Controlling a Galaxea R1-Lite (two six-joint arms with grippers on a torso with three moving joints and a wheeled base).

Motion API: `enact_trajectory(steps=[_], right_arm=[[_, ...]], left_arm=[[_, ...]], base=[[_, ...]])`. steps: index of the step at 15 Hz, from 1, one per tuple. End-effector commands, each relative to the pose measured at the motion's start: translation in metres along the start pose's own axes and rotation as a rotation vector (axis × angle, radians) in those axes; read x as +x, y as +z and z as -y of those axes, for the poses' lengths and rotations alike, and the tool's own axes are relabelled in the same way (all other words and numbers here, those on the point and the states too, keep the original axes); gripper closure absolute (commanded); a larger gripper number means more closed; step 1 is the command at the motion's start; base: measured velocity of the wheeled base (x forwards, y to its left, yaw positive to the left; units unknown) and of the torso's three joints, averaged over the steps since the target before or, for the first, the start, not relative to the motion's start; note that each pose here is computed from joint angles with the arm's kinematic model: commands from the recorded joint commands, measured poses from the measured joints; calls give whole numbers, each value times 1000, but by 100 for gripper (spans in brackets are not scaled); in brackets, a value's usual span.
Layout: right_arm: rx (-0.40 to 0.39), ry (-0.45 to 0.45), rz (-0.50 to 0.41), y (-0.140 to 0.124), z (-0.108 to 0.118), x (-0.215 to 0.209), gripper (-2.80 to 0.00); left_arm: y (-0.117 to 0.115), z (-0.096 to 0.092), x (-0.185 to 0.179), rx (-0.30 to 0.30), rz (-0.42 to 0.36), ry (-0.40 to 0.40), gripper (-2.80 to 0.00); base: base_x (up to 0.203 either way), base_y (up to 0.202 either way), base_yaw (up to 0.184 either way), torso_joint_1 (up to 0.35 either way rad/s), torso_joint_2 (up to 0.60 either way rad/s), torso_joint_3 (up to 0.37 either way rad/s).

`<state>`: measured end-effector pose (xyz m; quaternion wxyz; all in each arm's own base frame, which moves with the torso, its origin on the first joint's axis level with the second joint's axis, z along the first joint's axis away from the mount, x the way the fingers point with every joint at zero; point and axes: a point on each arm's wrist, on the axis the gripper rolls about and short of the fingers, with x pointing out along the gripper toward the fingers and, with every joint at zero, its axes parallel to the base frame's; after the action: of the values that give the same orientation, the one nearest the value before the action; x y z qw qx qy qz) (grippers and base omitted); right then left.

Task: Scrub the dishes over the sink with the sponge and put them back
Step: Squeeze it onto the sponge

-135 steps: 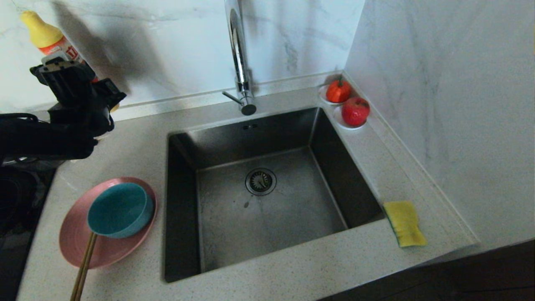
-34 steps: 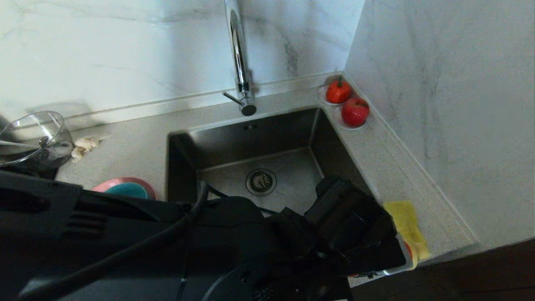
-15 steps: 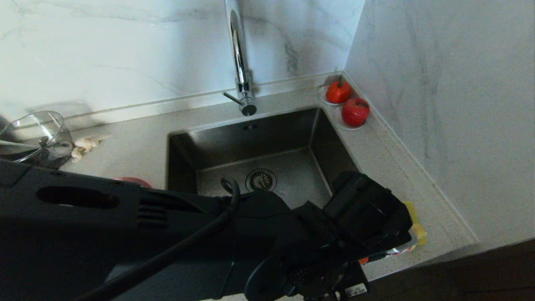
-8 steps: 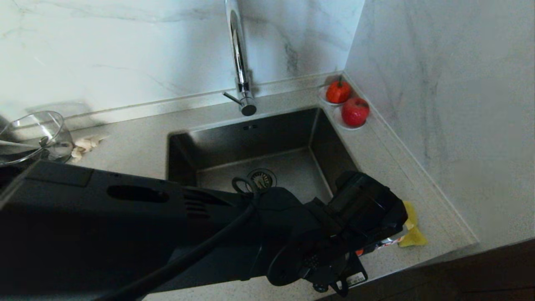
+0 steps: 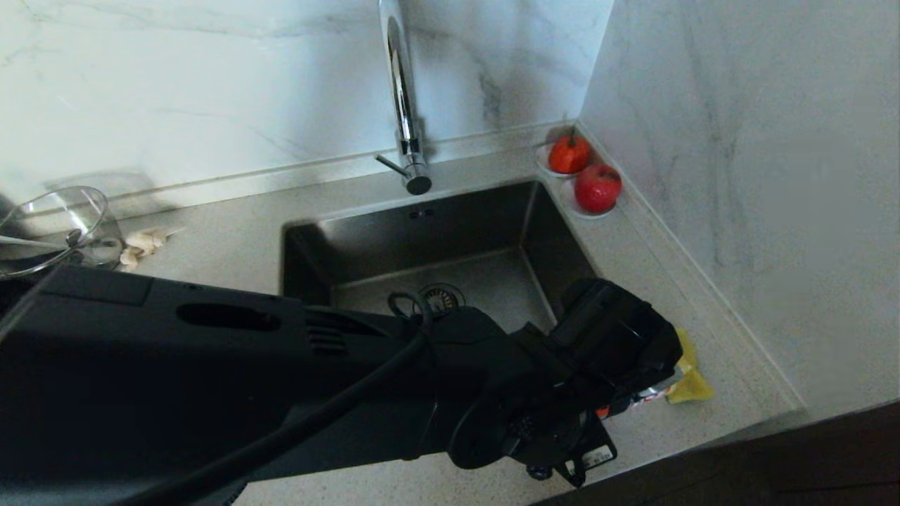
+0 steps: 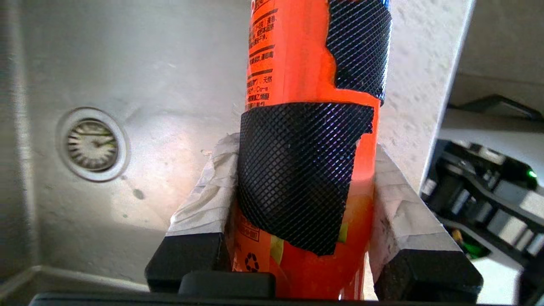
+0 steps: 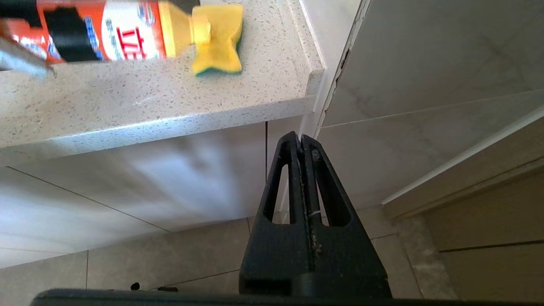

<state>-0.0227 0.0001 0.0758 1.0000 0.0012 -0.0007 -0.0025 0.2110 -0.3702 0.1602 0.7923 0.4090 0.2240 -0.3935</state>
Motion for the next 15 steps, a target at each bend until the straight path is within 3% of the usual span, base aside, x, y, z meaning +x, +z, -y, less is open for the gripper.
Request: enact_trajectory(steps=[1, 3, 6, 10, 13, 15], right_arm=[[-1, -1, -1, 0, 0, 0, 0], [0, 0, -1, 0, 0, 0, 0], [0, -1, -1, 0, 0, 0, 0], [0, 0, 0, 0, 0, 0, 0], [0, 0, 0, 0, 0, 0, 0], [1, 0, -1, 0, 0, 0, 0]], left_arm=[[7, -5, -6, -8, 19, 34, 0], [10, -7, -8, -7, 31, 42, 0], [4, -5, -10, 21, -34, 35, 0], [3, -4, -7, 21, -48, 41, 0], [5, -5, -6, 0, -36, 45, 0], [8, -7, -8, -44, -20, 48, 0]], base=[[0, 0, 0, 0, 0, 0], [0, 0, 0, 0, 0, 0], [0, 0, 0, 0, 0, 0], [0, 0, 0, 0, 0, 0], [0, 0, 0, 0, 0, 0], [0, 0, 0, 0, 0, 0]])
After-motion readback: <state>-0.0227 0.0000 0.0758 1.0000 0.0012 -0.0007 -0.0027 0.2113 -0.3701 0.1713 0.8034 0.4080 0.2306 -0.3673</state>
